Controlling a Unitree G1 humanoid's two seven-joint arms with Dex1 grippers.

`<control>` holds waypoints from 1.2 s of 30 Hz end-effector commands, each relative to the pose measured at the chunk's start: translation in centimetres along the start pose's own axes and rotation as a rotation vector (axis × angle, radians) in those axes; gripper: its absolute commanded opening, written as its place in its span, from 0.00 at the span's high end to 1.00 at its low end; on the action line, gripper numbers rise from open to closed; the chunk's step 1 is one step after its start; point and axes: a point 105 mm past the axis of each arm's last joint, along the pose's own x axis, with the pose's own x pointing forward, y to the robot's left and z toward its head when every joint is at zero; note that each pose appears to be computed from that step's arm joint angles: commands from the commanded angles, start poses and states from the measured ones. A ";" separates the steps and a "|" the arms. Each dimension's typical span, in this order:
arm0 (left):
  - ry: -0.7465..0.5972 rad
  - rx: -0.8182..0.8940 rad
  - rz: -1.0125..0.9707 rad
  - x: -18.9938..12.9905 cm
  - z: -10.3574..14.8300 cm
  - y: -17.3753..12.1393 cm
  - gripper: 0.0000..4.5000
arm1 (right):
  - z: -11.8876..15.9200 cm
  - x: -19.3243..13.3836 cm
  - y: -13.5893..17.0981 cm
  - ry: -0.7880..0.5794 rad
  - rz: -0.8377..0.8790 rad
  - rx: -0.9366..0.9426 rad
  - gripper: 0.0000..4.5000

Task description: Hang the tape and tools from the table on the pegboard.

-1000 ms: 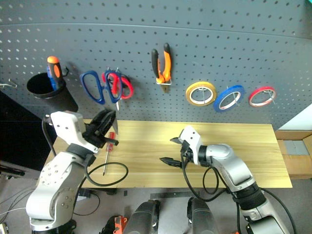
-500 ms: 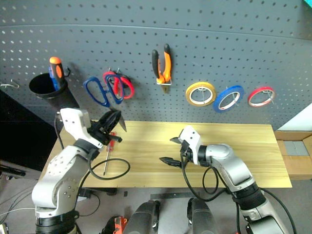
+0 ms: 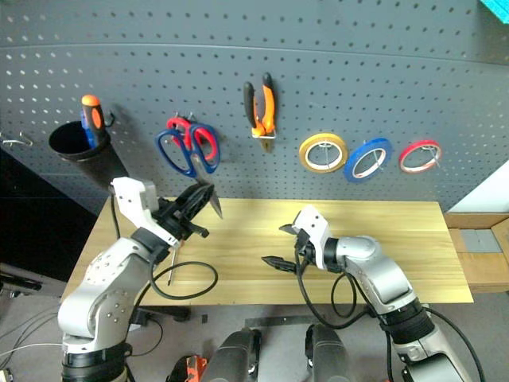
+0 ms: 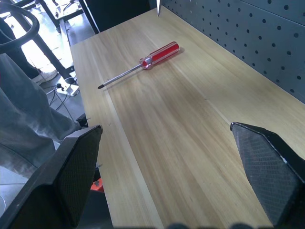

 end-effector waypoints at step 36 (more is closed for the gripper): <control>-0.015 -0.056 0.024 1.3 0.4 3.0 0.94 | 0.7 -0.1 0.6 -0.016 0.006 -0.043 0.00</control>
